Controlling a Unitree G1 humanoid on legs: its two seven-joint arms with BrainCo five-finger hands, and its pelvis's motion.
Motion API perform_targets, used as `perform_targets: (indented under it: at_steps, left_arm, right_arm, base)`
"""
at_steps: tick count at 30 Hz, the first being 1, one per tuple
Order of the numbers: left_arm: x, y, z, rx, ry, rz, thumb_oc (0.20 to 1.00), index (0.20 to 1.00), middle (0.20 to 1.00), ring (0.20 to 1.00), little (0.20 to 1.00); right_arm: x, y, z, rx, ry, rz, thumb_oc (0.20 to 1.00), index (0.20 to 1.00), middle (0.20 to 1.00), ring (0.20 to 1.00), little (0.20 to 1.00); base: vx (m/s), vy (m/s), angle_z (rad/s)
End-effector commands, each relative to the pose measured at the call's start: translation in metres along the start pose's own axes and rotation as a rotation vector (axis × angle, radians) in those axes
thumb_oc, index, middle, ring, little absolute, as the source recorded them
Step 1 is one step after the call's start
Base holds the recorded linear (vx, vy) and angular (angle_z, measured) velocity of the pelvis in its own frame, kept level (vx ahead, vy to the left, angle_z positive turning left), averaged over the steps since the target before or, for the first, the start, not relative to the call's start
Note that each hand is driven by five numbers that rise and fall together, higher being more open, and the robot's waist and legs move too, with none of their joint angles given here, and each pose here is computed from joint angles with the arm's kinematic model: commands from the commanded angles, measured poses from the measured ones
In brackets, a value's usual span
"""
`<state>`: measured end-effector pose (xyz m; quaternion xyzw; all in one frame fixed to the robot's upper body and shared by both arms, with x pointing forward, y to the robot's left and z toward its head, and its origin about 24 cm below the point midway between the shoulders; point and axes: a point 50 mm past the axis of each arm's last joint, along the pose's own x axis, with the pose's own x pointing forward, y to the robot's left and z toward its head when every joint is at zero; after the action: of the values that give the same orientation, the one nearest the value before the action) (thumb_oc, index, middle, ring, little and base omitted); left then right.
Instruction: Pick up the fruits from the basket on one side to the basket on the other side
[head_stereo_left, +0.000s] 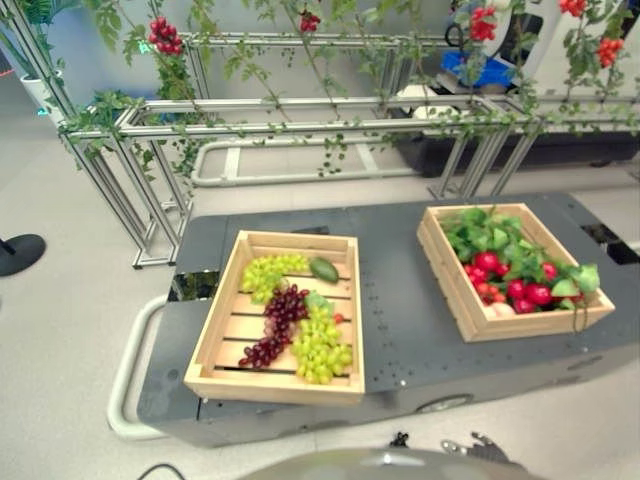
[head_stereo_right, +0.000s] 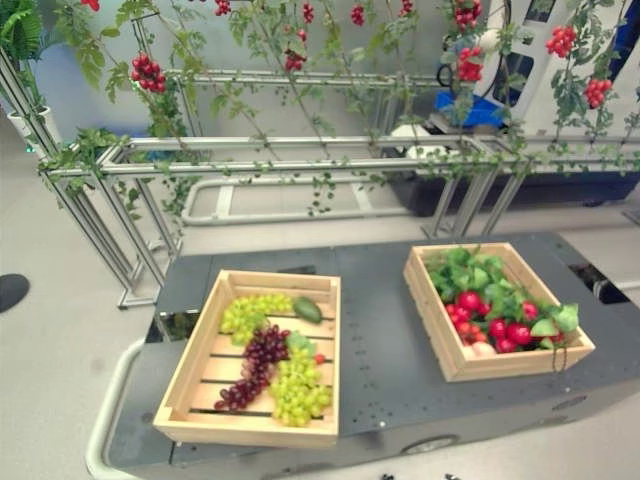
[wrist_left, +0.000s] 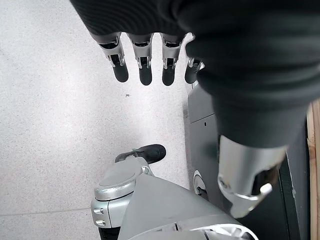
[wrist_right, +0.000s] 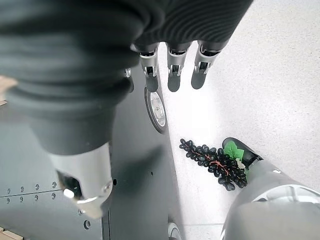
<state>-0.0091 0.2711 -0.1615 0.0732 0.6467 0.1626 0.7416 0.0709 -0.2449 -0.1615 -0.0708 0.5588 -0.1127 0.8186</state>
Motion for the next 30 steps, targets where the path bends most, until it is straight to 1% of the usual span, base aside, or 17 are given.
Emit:
perform_targets:
  at_steps: [1,12,15,19,21,22,24,25,28,30]
  left_arm:
    - [0.000,-0.004,0.000,0.013,0.014,0.004,1.000,1.000,1.000,1.000,1.000]
    - [0.000,-0.008,0.000,0.019,0.004,-0.007,1.000,1.000,1.000,1.000,1.000]
    - [0.000,-0.006,0.002,-0.006,-0.008,0.002,1.000,1.000,1.000,1.000,1.000]
    - [0.001,0.007,0.017,-0.058,-0.077,0.042,1.000,1.000,1.000,1.000,1.000]
    - [0.001,0.009,0.021,-0.061,-0.096,0.044,1.000,1.000,1.000,1.000,1.000]
    - [0.001,0.009,0.035,-0.085,-0.173,0.032,1.000,1.000,1.000,1.000,1.000]
    - [0.000,0.008,0.040,-0.106,-0.208,0.024,1.000,1.000,1.000,1.000,1.000]
    - [-0.006,0.010,0.060,-0.149,-0.341,-0.008,1.000,1.000,1.000,1.000,1.000]
    - [-0.028,0.016,0.083,-0.141,-0.549,-0.088,1.000,1.000,1.000,1.000,1.000]
    - [-0.047,0.027,0.087,-0.132,-0.647,-0.128,1.000,1.000,1.000,1.000,1.000]
  right_arm:
    - [0.005,0.009,0.027,-0.022,-0.062,0.008,1.000,1.000,1.000,1.000,1.000]
    - [0.005,0.007,0.026,-0.032,-0.058,0.000,1.000,1.000,1.000,1.000,1.000]
    - [0.005,0.006,0.026,-0.036,-0.057,-0.002,1.000,1.000,1.000,1.000,1.000]
    - [0.005,-0.001,0.026,-0.046,-0.055,-0.019,1.000,1.000,1.000,1.000,1.000]
    - [0.005,-0.003,0.027,-0.051,-0.056,-0.026,1.000,1.000,1.000,1.000,1.000]
    - [0.005,-0.011,0.027,-0.062,-0.051,-0.043,1.000,1.000,1.000,1.000,1.000]
    - [0.005,-0.016,0.026,-0.068,-0.044,-0.055,1.000,1.000,1.000,1.000,1.000]
    - [0.005,-0.023,0.027,-0.075,-0.042,-0.068,1.000,1.000,1.000,1.000,1.000]
    - [0.004,-0.035,0.025,-0.080,-0.033,-0.088,1.000,1.000,1.000,1.000,1.000]
    - [0.003,-0.041,0.024,-0.078,-0.035,-0.090,1.000,1.000,1.000,1.000,1.000]
  base:
    - [0.00,0.000,0.00]
    - [0.00,0.000,0.00]
    - [0.00,0.000,0.00]
    - [0.00,0.000,0.00]
    - [0.00,0.000,0.00]
    - [-0.01,0.034,-0.03]
    - [-0.01,0.035,-0.03]
    - [0.00,0.000,0.00]
    - [-0.02,0.023,-0.05]
    - [-0.01,0.011,-0.04]
